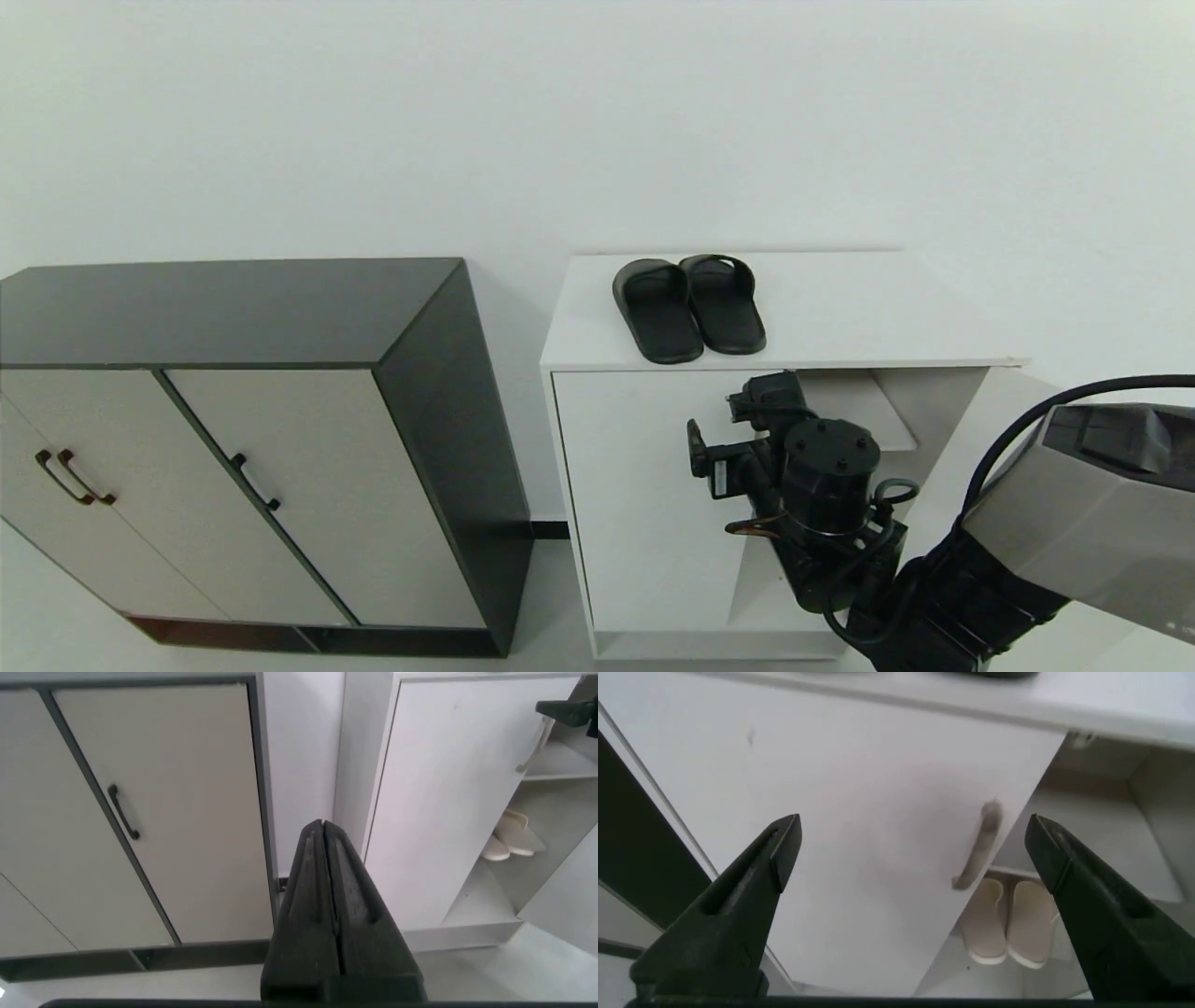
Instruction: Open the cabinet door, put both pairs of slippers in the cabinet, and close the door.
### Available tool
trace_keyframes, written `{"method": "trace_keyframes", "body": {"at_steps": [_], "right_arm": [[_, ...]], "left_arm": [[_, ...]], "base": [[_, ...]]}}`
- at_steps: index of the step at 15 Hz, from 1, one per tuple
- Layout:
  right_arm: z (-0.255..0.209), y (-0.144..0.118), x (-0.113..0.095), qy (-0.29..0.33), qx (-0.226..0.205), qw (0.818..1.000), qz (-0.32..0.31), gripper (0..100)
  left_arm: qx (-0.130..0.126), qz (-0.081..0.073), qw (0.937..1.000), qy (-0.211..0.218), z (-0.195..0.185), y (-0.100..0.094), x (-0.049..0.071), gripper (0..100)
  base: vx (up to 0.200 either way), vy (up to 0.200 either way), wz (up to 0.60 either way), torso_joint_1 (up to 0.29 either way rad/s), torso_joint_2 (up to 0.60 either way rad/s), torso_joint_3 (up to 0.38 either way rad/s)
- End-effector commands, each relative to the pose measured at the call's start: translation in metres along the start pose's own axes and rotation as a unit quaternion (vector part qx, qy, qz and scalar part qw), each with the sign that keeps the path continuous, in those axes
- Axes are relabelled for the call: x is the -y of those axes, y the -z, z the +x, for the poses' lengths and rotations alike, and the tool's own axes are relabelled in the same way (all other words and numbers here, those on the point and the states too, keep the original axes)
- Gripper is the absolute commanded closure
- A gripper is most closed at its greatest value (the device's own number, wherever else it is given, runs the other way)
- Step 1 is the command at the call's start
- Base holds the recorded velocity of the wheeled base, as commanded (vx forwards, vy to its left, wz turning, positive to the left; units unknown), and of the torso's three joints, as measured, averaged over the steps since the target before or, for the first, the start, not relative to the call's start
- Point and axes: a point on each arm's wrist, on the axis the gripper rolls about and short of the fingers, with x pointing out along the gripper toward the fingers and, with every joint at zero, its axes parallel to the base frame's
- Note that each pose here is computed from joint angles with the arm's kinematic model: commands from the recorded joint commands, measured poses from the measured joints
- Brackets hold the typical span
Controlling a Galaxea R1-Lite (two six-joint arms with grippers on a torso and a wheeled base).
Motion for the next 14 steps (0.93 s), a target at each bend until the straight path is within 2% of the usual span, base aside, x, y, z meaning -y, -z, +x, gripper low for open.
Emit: {"method": "trace_keyframes", "body": {"at_steps": [1, 5, 8, 11, 14], "right_arm": [[-0.001, -0.002, 0.000, 0.000, 0.003, 1.000, -0.001, 0], [-0.004, -0.003, 0.003, -0.017, 0.024, 0.999, -0.015, 0], [-0.003, -0.029, 0.006, -0.014, 0.032, 0.999, -0.026, 0], [0.002, -0.072, 0.003, -0.019, -0.020, 1.000, 0.009, 0], [0.007, -0.097, 0.000, -0.010, -0.076, 0.995, 0.066, 0]], "left_arm": [[-0.001, 0.000, 1.0000, 0.000, 0.000, 0.000, 0.000, 100], [-0.001, 0.000, 1.0000, 0.000, 0.000, 0.000, 0.000, 100], [-0.001, 0.000, 1.0000, 0.000, 0.000, 0.000, 0.000, 100], [-0.001, 0.001, 1.0000, 0.000, 0.000, 0.000, 0.000, 100], [-0.001, 0.001, 1.0000, 0.000, 0.000, 0.000, 0.000, 100]], "base": [[0.000, 0.000, 0.00, 0.266, -0.59, -0.334], [0.000, 0.000, 0.00, 0.140, -0.31, -0.178], [0.000, 0.000, 0.00, 0.011, -0.02, -0.011], [0.000, 0.000, 0.00, 0.000, 0.00, 0.000], [0.000, 0.000, 0.00, 0.000, 0.00, 0.000]]}}
